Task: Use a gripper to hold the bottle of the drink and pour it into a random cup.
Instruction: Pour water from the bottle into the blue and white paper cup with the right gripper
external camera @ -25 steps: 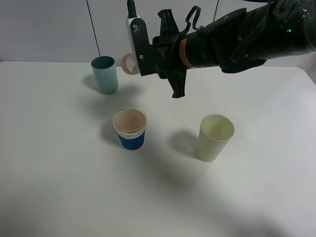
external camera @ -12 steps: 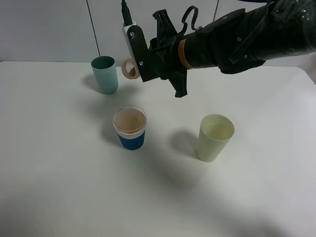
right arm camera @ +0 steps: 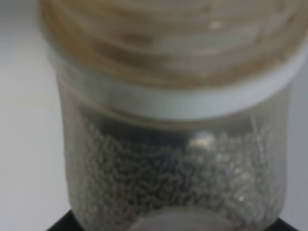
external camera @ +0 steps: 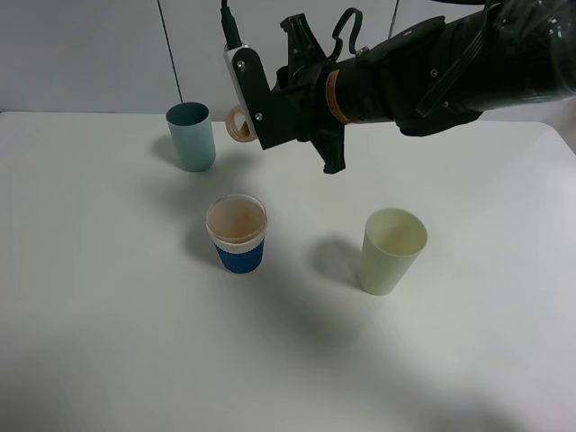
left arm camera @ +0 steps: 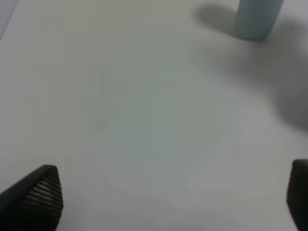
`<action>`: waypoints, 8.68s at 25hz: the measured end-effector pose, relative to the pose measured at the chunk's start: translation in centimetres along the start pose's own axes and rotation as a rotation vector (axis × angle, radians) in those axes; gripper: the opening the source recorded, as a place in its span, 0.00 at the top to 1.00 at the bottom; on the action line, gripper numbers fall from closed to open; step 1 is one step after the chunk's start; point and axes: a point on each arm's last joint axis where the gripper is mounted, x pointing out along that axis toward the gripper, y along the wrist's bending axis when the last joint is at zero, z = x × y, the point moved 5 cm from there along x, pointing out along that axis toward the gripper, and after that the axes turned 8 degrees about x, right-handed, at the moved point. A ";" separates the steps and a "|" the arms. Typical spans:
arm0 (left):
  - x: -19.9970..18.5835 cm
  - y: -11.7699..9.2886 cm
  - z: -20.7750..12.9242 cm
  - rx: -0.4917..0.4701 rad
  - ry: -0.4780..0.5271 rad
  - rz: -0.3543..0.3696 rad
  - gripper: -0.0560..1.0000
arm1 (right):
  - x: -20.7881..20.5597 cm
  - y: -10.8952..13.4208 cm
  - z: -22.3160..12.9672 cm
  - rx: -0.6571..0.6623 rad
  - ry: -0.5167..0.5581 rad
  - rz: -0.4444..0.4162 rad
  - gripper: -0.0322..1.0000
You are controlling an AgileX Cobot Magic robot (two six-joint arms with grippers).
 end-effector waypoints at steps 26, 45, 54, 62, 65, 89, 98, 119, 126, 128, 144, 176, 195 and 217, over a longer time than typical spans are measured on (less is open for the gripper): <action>0.0 0.0 0.0 0.000 0.000 0.000 0.07 | -0.1 0.0 0.4 -0.081 -0.002 -0.002 0.62; 0.0 0.0 0.0 0.000 0.000 0.000 0.07 | -0.2 0.1 1.4 -0.126 0.004 -0.013 0.62; 0.0 0.0 0.0 0.000 0.000 0.000 0.07 | -0.4 -0.1 1.6 -0.138 0.044 -0.031 0.62; 0.0 0.0 0.0 0.000 0.000 0.000 0.07 | -0.5 -0.3 1.6 -0.145 0.078 -0.045 0.62; 0.0 0.0 0.0 0.000 0.000 0.000 0.07 | -0.5 -0.2 1.7 -0.156 0.078 -0.045 0.62; 0.0 0.0 0.0 0.000 0.000 0.000 0.07 | -0.7 -0.2 2.6 -0.224 0.074 -0.051 0.62; 0.0 0.0 0.0 0.000 0.000 0.000 0.07 | -0.7 -0.2 2.6 -0.235 0.074 -0.050 0.62; 0.0 0.0 0.0 0.000 0.000 0.000 0.07 | -0.7 -0.2 2.6 -0.310 0.076 -0.047 0.62; 0.0 0.0 0.0 0.000 0.000 0.000 0.07 | -0.7 -0.2 2.6 -0.317 0.076 -0.047 0.62; 0.0 0.0 0.0 0.000 0.000 0.000 0.07 | -0.7 -0.2 2.6 -0.318 0.076 -0.047 0.62; 0.0 0.0 0.0 0.000 0.000 0.000 0.07 | -0.7 -0.2 2.6 -0.361 0.077 -0.045 0.62; 0.0 0.0 0.0 0.000 0.000 0.000 0.07 | -1.0 -0.1 3.5 -0.435 0.085 -0.054 0.62; 0.0 0.0 0.0 0.000 0.000 0.000 0.07 | -1.1 -0.2 3.4 -0.510 0.107 -0.056 0.62; 0.0 0.0 0.0 0.000 0.000 0.000 0.07 | -1.2 -0.1 3.9 -0.560 0.100 -0.057 0.62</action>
